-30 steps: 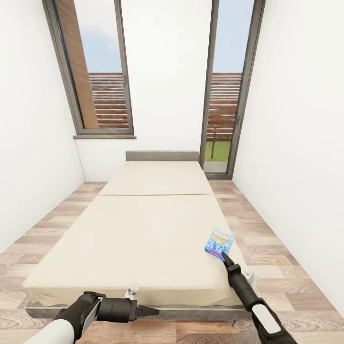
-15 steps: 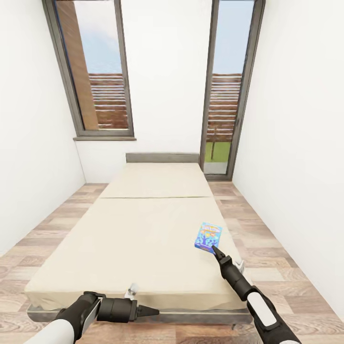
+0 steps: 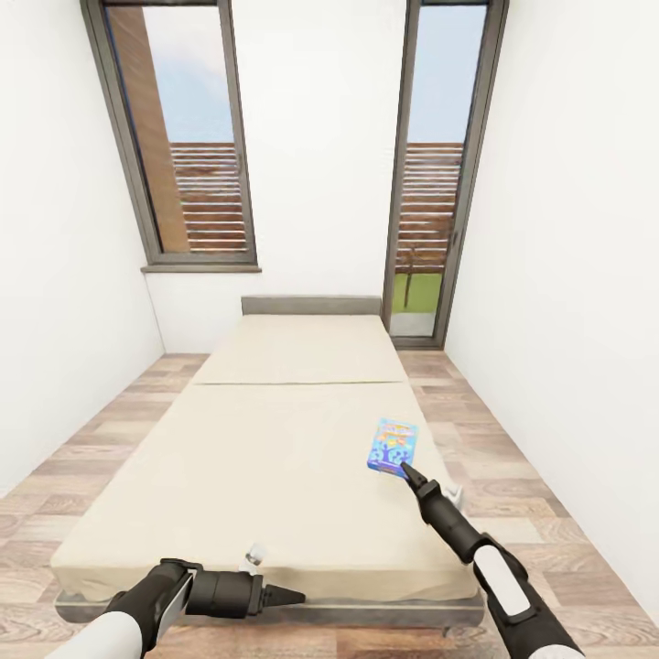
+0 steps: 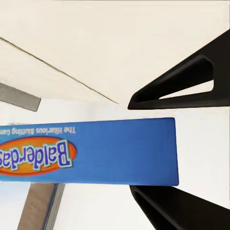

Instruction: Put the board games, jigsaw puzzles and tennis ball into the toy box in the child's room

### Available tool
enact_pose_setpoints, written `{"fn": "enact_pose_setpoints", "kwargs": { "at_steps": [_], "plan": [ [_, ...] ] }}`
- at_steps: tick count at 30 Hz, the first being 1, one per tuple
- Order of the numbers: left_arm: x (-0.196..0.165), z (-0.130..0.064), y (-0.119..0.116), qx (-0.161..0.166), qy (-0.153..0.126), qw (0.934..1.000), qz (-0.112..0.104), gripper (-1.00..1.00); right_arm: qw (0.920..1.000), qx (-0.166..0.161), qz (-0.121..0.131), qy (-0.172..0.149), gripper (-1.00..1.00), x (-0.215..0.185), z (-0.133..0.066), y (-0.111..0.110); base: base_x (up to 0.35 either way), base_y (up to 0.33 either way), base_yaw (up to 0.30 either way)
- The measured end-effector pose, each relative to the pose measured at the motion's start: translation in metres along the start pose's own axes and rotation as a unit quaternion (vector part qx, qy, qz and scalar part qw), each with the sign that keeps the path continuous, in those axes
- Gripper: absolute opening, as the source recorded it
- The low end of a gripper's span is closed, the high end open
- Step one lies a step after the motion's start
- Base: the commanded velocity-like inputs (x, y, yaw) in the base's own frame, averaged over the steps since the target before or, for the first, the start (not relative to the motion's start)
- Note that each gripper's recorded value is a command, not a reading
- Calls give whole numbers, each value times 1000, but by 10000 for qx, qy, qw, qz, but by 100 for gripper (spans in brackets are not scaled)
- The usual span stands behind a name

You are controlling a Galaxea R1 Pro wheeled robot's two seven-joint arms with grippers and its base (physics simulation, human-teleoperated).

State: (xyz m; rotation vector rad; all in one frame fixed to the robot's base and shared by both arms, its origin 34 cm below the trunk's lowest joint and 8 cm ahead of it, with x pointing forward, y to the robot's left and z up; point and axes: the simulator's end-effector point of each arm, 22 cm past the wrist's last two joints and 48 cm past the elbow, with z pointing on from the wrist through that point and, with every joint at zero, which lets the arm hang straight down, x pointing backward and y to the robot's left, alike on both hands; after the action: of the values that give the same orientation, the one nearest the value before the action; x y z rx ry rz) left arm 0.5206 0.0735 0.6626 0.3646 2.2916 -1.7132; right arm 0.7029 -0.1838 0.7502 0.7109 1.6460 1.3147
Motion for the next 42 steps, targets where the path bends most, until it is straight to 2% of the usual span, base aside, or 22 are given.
{"fn": "enact_pose_setpoints", "kwargs": {
  "at_steps": [3, 8, 30, 34, 38, 40, 42],
  "plan": [
    [-3, -2, -5, -1, -2, 10000, -1, 100, 9990, 258, -278, 224, -100, 5, 2, -2, 0, 0, 0],
    [-7, -4, -13, 1, -3, 10000, -2, 100, 9978, 262, -341, 508, -100, 10, 5, 16, 0, 0, 0],
    [-24, -16, -48, 25, -15, 10000, 3, 100, 9977, 192, -357, 550, -100, -1, 7, 60, 0, 0, 0],
    [-28, -20, -55, 43, -23, 10000, -6, 100, 9968, 153, -411, 668, -100, 3, 10, 73, 0, 0, 0],
    [-33, -34, -56, -27, -51, 9999, -86, 100, 9909, -196, -746, 1107, -100, 17, 20, 122, 0, 0, 0],
    [-36, -51, -52, -133, -75, 9997, -194, 100, 9887, -52, -910, 1191, -100, 18, 22, 129, 0, 0, 0],
    [-40, -62, -53, -163, -90, 9995, -251, 100, 9870, 297, -951, 1262, -100, 17, 22, 121, 0, 0, 0]
  ]
}}
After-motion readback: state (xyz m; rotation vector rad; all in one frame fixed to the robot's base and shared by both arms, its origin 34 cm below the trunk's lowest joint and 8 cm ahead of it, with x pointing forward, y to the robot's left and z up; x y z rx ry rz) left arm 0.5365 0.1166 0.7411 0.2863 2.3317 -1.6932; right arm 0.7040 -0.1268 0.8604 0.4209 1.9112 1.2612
